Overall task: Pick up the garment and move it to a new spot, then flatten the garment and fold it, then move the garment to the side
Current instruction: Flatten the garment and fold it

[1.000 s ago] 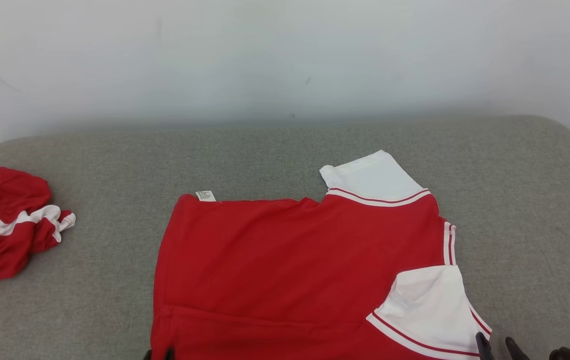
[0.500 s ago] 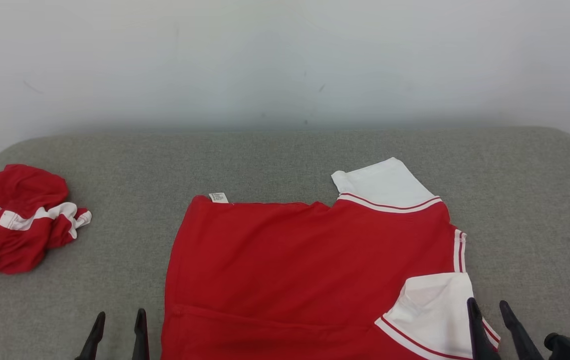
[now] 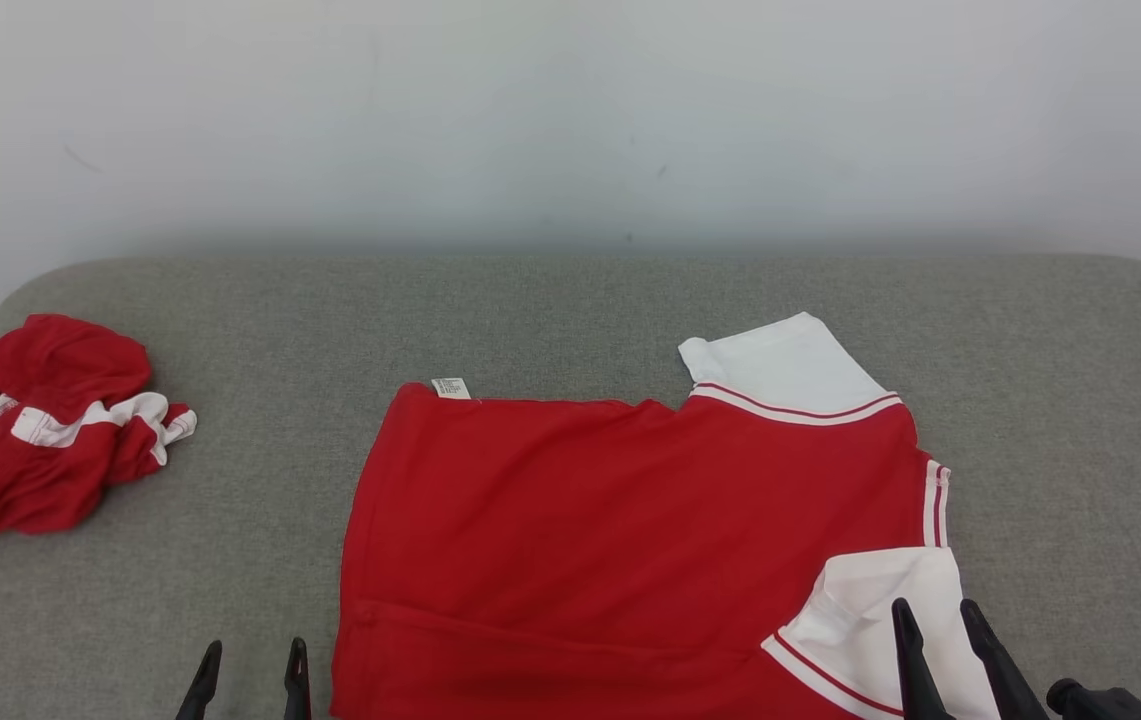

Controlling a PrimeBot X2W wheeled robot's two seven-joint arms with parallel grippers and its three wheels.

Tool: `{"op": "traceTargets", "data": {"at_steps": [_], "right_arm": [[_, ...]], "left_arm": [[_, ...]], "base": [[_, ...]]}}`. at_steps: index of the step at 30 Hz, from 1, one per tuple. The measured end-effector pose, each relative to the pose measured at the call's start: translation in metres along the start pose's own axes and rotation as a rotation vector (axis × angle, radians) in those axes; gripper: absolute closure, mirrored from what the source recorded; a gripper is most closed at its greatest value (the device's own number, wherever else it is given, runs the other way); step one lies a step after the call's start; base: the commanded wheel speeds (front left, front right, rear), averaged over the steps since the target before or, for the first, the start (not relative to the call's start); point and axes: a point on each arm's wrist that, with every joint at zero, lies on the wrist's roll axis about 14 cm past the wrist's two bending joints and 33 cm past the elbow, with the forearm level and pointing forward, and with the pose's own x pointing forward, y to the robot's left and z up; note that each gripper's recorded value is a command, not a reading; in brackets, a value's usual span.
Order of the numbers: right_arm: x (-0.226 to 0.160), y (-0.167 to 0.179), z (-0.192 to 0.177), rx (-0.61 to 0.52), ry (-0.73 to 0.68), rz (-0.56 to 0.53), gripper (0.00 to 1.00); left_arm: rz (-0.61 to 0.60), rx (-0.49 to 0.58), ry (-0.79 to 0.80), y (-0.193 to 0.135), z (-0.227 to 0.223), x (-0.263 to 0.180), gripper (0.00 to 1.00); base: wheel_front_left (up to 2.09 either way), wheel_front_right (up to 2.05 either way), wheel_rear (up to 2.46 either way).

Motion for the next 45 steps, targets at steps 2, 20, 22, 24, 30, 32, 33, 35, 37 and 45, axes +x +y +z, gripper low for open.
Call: {"op": "traceTargets", "data": {"at_steps": [2,20,22,24,30,32,33,35,37,45], "right_arm": [[0.002,0.001,0.0,-0.005,-0.001,0.003,0.0],[0.126,0.009,0.057,-0.139,-0.122,0.11,0.0],[0.14,0.008,0.059,-0.145,-0.123,0.112,0.0],[0.151,0.007,0.058,-0.151,-0.118,0.113,0.0],[0.167,-0.003,0.038,-0.162,-0.06,0.107,0.0],[0.167,-0.009,0.026,-0.164,-0.03,0.095,0.0],[0.166,-0.012,0.025,-0.165,-0.025,0.091,0.0],[0.165,-0.017,0.024,-0.171,-0.019,0.079,0.0],[0.164,-0.022,0.024,-0.178,-0.013,0.07,0.0],[0.168,-0.025,0.022,-0.202,0.002,0.072,0.0]], "left_arm": [[-0.008,0.005,0.011,-0.002,-0.003,0.004,0.0],[-0.202,0.026,0.073,-0.032,-0.004,0.162,0.0],[-0.216,0.016,0.096,-0.037,-0.009,0.179,0.0],[-0.233,0.021,0.128,-0.042,-0.017,0.194,0.0],[-0.234,-0.004,0.281,-0.046,-0.059,0.217,0.0],[-0.233,-0.021,0.308,-0.048,-0.07,0.224,0.0],[-0.238,-0.028,0.319,-0.051,-0.073,0.225,0.0],[-0.252,-0.025,0.325,-0.056,-0.077,0.227,0.0],[-0.257,-0.026,0.327,-0.058,-0.078,0.229,0.0],[-0.266,-0.028,0.371,-0.061,-0.085,0.231,1.0]], "base": [[0.0,0.0,0.0],[0.0,0.0,0.0],[0.0,0.0,0.0],[0.0,0.0,0.0],[0.0,0.0,0.0],[0.0,0.0,0.0],[0.0,0.0,0.0],[0.0,0.0,0.0],[0.0,0.0,0.0],[0.0,0.0,0.0]]}}
